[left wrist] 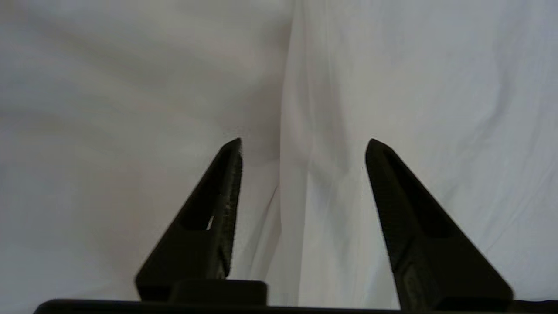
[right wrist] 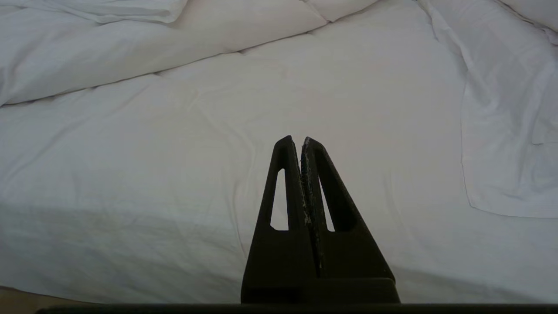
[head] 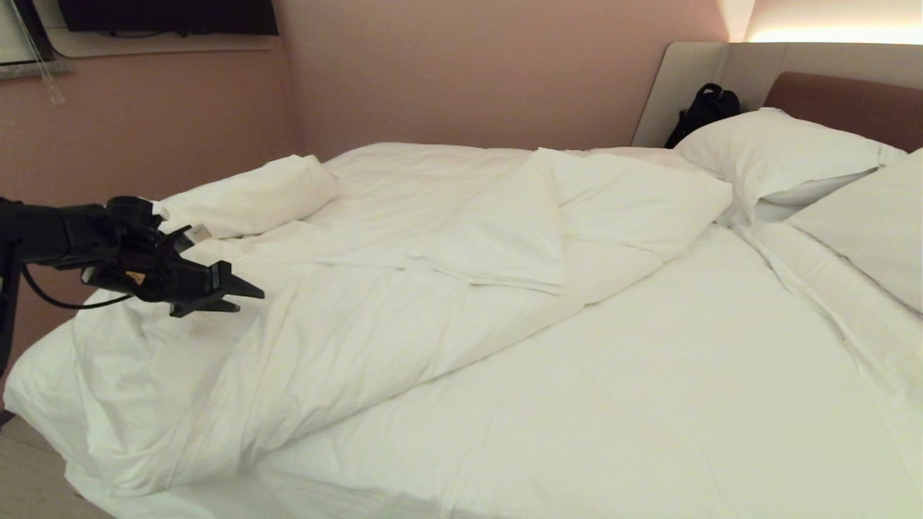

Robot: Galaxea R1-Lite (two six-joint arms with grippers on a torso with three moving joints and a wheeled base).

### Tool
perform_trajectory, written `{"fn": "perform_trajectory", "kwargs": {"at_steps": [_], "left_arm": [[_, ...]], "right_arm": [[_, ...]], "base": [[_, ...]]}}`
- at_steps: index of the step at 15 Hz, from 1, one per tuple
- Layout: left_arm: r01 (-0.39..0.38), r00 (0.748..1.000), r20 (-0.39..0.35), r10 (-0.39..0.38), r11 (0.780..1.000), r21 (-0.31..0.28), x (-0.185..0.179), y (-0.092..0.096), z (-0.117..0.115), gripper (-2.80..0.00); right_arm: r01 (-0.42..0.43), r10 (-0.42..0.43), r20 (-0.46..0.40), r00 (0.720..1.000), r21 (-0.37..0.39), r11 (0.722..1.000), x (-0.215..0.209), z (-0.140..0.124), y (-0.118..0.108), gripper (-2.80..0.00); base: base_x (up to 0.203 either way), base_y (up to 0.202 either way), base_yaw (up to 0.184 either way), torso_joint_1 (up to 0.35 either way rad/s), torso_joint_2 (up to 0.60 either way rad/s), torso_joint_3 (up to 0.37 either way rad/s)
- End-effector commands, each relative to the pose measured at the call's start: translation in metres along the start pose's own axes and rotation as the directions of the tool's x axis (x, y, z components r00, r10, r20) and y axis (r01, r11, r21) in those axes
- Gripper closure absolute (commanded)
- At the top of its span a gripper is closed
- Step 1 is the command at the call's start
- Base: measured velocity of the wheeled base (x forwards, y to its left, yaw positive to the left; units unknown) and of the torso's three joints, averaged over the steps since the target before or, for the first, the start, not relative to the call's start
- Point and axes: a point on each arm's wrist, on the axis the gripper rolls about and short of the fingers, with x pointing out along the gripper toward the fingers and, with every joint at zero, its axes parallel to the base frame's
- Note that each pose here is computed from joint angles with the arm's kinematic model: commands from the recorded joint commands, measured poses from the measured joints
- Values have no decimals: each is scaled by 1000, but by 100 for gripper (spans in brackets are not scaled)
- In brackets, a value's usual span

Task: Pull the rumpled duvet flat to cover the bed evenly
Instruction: Flatten the corners of the folded blanket

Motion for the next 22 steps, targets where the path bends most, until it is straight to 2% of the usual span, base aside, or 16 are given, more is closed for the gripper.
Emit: {"fn": "perform_trajectory", "kwargs": {"at_steps": [1,5,9,14,20,22], "left_arm": [[11,1000,-10,-11,1000,3,7,-1,0,-280],[50,999,-21,-50,998,31,24,-8,2,-280],[73,996,-63,-70,996,56,46,-19,-4,-280],[90,995,-39,-87,991,99,62,-27,-3,-280],[96,995,3,-97,989,113,64,-33,2,-280],[88,996,17,-90,989,117,62,-29,4,-280]], "right_arm": [[0,0,-1,1000,1,1000,0,0,0,0],[0,0,-1,1000,-1,1000,0,0,0,0],[0,0,-1,1000,1,1000,0,0,0,0],[0,0,-1,1000,-1,1000,0,0,0,0],[0,0,-1,1000,-1,1000,0,0,0,0],[0,0,-1,1000,-1,1000,0,0,0,0]], "base": [[0,0,0,0,0,0],[0,0,0,0,0,0],[0,0,0,0,0,0],[0,0,0,0,0,0],[0,0,0,0,0,0],[0,0,0,0,0,0]]}}
